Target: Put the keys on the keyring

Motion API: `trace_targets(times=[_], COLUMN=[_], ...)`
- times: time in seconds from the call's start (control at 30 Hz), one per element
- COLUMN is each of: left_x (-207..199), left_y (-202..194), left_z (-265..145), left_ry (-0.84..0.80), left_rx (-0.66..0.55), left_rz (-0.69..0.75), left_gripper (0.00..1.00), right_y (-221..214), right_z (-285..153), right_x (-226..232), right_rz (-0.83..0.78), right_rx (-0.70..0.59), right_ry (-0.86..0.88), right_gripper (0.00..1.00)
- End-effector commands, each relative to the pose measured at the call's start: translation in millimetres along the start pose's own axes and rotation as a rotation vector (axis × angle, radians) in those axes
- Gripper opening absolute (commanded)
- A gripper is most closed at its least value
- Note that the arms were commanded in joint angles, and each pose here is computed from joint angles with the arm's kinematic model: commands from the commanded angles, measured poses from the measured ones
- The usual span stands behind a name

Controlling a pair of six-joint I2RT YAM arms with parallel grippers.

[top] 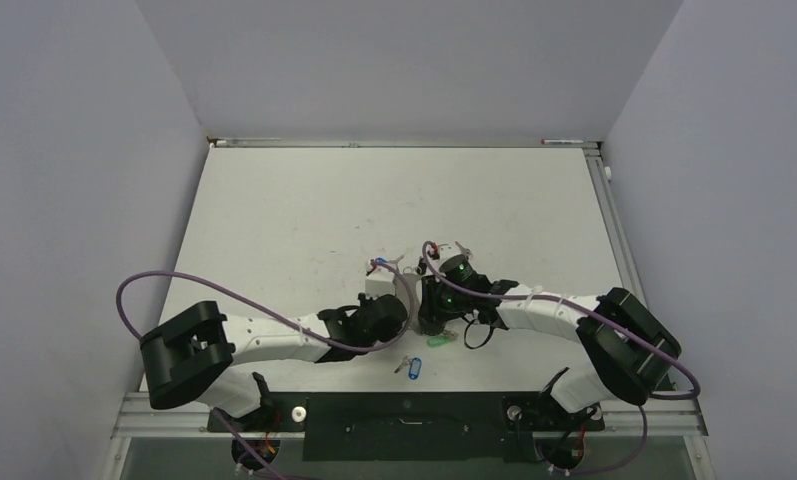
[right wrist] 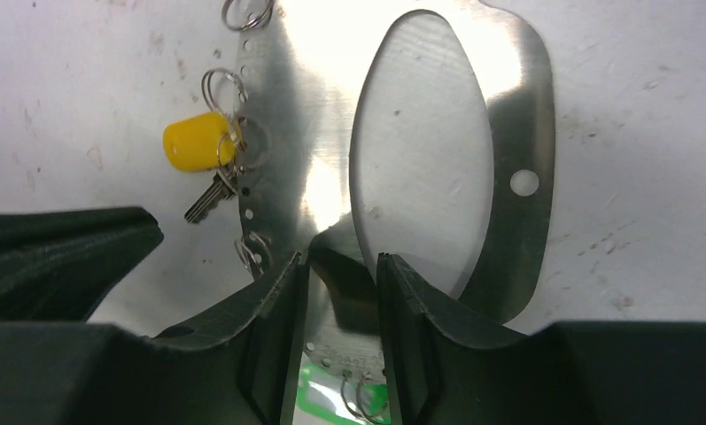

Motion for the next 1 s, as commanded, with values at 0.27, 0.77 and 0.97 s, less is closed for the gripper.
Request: trace_targets(times=[0.27,0.77,0.97], left_x=[30.5,66.7,72.6], left_y=[20.8,32.6,32.6], left_z=[-31.3,-67.4,-71.5], left_ry=[-0.005,-0.013,-0.012], left_rx=[-0.096,-0.166,-0.182], left_rz=[-0.027,-0.073,-0.086], left_gripper=[0.07,0.2,0.21], right_y=[14.7,-9.7,-10.6], right_z=[-15.4,9.7,7.3], right_x=[56.6,57.3,62.5], right_rz=[-0.193,-0.387,-0.448], right_rx=[-0.026,0.083,0.088], right_ry=[0.065,-0.087,-0.123], right_gripper=[0.49,0.49,0.47])
Point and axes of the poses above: each gripper's point midway between its finger pads, its own z axis out along the fingers, its own x axis along the line the jaws close on, y = z × x, the point moved 1 cm from there along -z, back along the fingers, and after that the axes turned 8 degrees about z, right-handed, at the moved point
